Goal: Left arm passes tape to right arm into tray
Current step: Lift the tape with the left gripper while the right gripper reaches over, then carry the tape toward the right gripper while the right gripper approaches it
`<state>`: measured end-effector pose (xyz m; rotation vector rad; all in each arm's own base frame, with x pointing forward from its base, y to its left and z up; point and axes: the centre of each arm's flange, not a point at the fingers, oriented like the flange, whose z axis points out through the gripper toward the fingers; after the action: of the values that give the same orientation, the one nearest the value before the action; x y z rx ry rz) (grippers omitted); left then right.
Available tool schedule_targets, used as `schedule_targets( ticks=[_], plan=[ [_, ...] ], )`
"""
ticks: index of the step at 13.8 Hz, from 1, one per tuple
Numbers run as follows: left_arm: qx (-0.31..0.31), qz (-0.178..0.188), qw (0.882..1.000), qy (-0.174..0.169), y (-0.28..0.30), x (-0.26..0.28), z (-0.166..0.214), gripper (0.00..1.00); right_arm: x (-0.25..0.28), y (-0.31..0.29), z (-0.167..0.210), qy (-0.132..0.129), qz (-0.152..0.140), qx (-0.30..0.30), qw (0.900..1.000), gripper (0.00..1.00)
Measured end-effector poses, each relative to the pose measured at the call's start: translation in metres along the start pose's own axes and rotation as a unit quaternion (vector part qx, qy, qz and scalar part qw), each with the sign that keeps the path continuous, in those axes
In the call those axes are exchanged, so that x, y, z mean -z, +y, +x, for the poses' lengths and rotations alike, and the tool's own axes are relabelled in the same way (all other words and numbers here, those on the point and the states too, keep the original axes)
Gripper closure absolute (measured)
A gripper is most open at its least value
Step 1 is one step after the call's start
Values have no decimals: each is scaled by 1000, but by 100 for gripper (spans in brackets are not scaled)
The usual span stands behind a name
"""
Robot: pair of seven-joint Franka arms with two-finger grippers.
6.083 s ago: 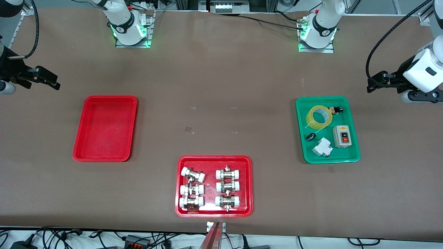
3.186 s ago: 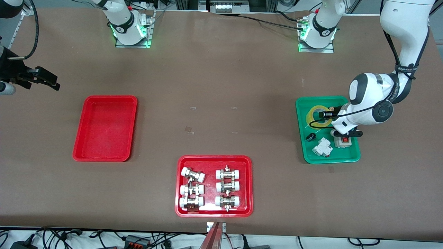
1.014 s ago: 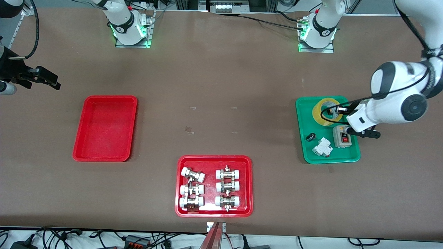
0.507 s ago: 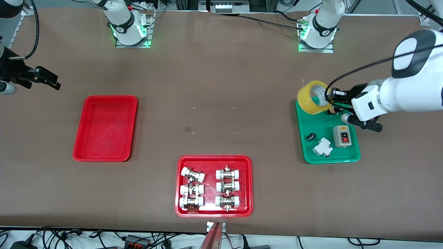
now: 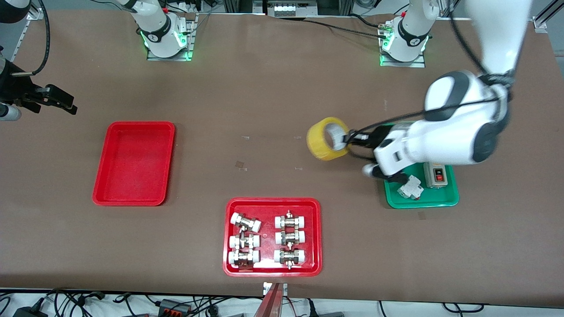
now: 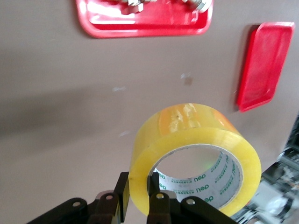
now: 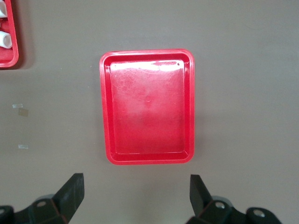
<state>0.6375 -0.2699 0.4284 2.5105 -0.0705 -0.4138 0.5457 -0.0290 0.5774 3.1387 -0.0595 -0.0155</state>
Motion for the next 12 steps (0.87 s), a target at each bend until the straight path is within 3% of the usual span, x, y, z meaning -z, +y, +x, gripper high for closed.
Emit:
schedule_targets(
  ticks=[3,6,10,12],
  plan=[
    [9,-49,998,26,18,-39,21,79,-8,-1,4,-7,1,0,1000,0],
    [0,-64,997,49,52,-93,27,79,-39,-17,15,-41,4,14,999,0],
    [7,-73,993,97,91,-140,24,79,-92,-97,25,-90,-1,82,993,0],
    [53,-83,989,111,110,-158,17,79,-105,-152,26,-92,11,119,989,0]
  ],
)
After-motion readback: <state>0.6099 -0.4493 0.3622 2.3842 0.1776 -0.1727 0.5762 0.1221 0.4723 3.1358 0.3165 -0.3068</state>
